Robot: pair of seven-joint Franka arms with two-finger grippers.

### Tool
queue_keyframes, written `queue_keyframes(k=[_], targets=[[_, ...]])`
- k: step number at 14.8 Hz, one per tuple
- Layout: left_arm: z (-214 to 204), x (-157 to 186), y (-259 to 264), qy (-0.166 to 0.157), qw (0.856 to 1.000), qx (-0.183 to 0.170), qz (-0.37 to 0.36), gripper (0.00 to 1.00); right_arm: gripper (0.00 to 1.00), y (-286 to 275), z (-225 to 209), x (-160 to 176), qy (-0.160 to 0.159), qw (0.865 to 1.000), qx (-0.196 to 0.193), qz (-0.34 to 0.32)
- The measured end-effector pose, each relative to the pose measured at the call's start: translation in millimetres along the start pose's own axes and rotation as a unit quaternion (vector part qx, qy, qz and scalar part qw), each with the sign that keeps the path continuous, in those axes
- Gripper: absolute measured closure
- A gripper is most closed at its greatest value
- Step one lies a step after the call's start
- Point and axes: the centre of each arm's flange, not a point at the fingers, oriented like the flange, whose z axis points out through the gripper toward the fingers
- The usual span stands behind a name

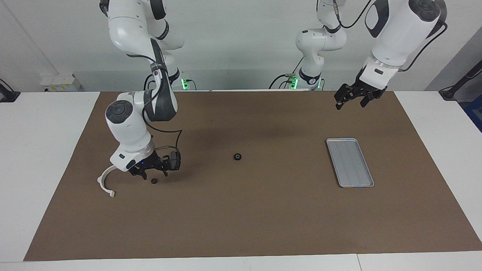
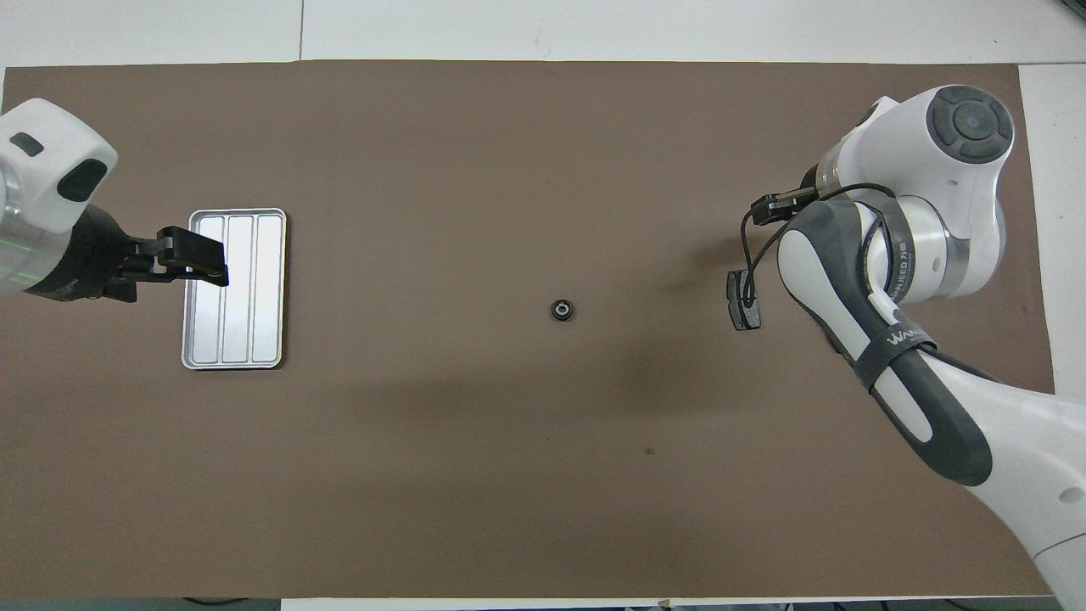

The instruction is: Pick bearing gear from pile to tray

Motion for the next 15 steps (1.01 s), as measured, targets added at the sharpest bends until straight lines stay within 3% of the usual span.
queue_keyframes(k=[4, 9, 13, 15], targets=[[29, -8, 63, 0.015, 0.999, -0.007, -0.043, 0.0, 0.2, 15, 15, -6, -0.005, 1.0, 0.0, -0.014], [110, -11, 172, 0.014, 0.995, -0.022, -0.093, 0.0, 0.2, 26, 31, -12, -0.007, 1.0, -0.001, -0.022], [172, -16, 251, -0.004, 0.994, -0.004, -0.107, 0.0, 0.24, 26, 35, -13, -0.008, 1.0, 0.0, -0.022], [208, -10, 284, -0.007, 0.994, 0.009, -0.112, 0.0, 0.2, 26, 40, -13, -0.006, 1.0, -0.001, -0.022]])
